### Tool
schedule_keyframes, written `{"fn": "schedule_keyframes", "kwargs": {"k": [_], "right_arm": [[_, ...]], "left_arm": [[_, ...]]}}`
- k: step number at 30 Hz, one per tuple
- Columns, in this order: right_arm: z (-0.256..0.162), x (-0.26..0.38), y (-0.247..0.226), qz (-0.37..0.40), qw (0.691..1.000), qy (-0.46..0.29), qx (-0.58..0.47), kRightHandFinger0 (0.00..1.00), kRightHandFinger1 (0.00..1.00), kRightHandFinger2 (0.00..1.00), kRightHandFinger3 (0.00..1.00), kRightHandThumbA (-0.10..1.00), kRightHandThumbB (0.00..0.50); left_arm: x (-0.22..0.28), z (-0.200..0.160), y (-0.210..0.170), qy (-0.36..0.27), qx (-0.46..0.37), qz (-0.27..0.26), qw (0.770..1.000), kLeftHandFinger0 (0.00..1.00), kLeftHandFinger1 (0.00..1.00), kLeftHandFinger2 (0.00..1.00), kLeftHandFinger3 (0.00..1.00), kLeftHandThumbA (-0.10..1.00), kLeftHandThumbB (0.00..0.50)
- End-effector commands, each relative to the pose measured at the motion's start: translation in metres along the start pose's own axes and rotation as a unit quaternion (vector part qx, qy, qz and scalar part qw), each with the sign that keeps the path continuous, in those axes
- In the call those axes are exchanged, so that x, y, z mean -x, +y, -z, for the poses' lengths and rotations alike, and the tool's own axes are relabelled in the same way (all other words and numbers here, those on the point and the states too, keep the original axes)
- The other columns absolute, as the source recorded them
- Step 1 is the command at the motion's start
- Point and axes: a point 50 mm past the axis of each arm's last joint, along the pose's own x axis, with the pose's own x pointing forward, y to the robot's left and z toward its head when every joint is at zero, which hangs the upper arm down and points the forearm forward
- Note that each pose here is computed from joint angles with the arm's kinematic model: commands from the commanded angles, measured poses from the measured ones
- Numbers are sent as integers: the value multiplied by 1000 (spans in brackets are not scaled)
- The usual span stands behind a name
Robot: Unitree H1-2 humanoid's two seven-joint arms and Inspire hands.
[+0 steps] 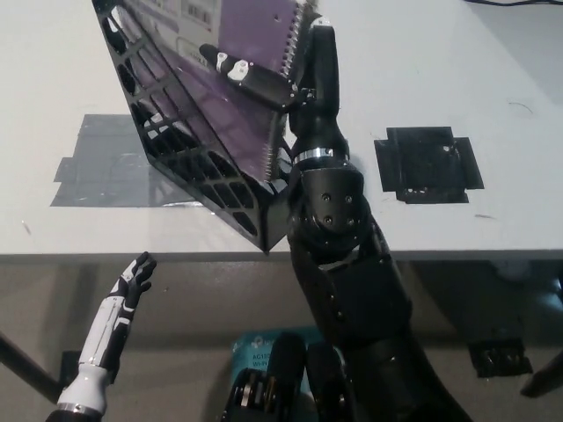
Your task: A person hands a notebook to the robot and the robot grabs it with its right hand and places it in the magazine stand kept in the centre of the desk infront of it.
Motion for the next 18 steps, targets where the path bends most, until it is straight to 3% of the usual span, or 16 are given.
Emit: {"fn": "schedule_keyframes", "kwargs": {"k": [1, 3, 8, 18], "right_arm": [[-40, -8, 21, -84, 992, -84, 52, 1000, 1000, 1000, 1000, 1000, 367], [-45, -7, 21, -93, 988, -90, 84, 1000, 1000, 1000, 1000, 1000, 416], [-54, -3, 20, -96, 986, -101, 94, 1000, 1000, 1000, 1000, 1000, 460], [-83, -1, 2, -77, 985, -133, 71, 1000, 1000, 1000, 1000, 1000, 389]], "left_arm": [[-16, -15, 7, -43, -7, 3, 999, 1000, 1000, 1000, 1000, 1000, 500], [-17, -15, 8, -43, -9, 4, 999, 1000, 1000, 1000, 1000, 1000, 495], [-17, -15, 7, -43, -8, 5, 999, 1000, 1000, 1000, 1000, 1000, 500], [-23, -19, 7, -51, -9, 5, 999, 1000, 1000, 1000, 1000, 1000, 500]]}}
